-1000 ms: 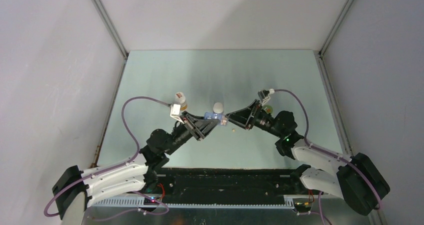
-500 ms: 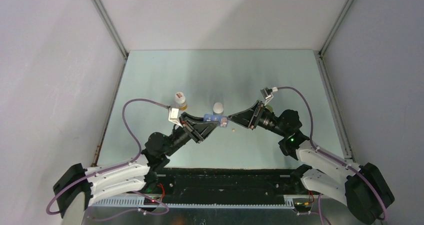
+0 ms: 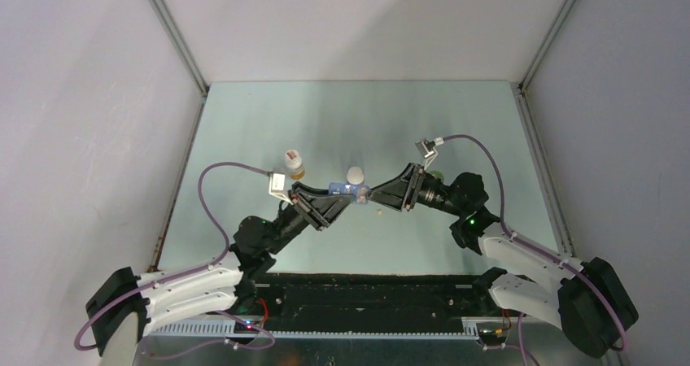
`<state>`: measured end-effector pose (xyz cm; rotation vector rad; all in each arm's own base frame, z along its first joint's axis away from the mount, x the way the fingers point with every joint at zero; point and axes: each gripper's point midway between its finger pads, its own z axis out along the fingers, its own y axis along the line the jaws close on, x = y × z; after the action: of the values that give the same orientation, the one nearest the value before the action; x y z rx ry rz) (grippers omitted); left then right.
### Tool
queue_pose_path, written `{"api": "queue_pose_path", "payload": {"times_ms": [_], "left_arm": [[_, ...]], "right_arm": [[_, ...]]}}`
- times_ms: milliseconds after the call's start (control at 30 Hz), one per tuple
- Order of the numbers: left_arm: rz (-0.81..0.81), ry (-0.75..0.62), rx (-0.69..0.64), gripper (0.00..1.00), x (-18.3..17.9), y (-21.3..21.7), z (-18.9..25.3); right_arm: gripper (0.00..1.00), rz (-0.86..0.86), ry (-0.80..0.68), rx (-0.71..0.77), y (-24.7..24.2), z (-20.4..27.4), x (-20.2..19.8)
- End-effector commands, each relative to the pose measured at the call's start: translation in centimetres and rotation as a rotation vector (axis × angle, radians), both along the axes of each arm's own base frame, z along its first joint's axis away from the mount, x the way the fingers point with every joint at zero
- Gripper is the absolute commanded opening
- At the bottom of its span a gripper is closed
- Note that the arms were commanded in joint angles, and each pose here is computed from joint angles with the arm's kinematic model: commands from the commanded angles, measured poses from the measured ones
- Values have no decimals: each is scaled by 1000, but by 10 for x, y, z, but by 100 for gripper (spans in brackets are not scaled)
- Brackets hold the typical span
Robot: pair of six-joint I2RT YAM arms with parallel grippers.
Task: Sort the pills into containers
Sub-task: Close the pill container at the center of the board.
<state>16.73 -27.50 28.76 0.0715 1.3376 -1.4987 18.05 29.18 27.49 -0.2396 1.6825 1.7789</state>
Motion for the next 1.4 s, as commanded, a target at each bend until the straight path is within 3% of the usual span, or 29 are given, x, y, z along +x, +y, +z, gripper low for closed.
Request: {"api": "queue_pose_path", "payload": {"times_ms": [0,300,433,533,600,900,933,967,1000,1033,1100,1367], "left_arm": [[-19,32,-78,0,-2,4,17],[-70,34,-92,0,-10,1,21],[-61,28,-101,0,-10,3,25],[-58,24,-101,0,-10,4,26],[-58,24,-98,0,-10,4,25],[-24,47,-88,0,-4,7,19],[-17,54,-89,0,-3,8,18],[-14,61,-84,0,-3,8,16],[-4,70,-82,0,-1,8,15],[0,81,-71,0,0,8,11],[14,98,-59,0,3,9,7],[27,139,-34,0,6,9,-6]], "right_arm": [[84,29,-91,60,6,32,-1],[57,92,-56,128,16,46,3],[34,118,-39,122,18,44,1],[9,131,-32,110,19,41,-1],[0,134,-28,106,19,40,-1],[0,122,-4,102,20,39,-1],[9,121,2,103,19,39,-1],[26,124,10,104,19,39,-1],[35,125,13,104,19,39,-1],[51,125,19,103,18,39,-1],[63,119,15,107,17,42,-2],[69,109,6,83,16,38,-1]]}}
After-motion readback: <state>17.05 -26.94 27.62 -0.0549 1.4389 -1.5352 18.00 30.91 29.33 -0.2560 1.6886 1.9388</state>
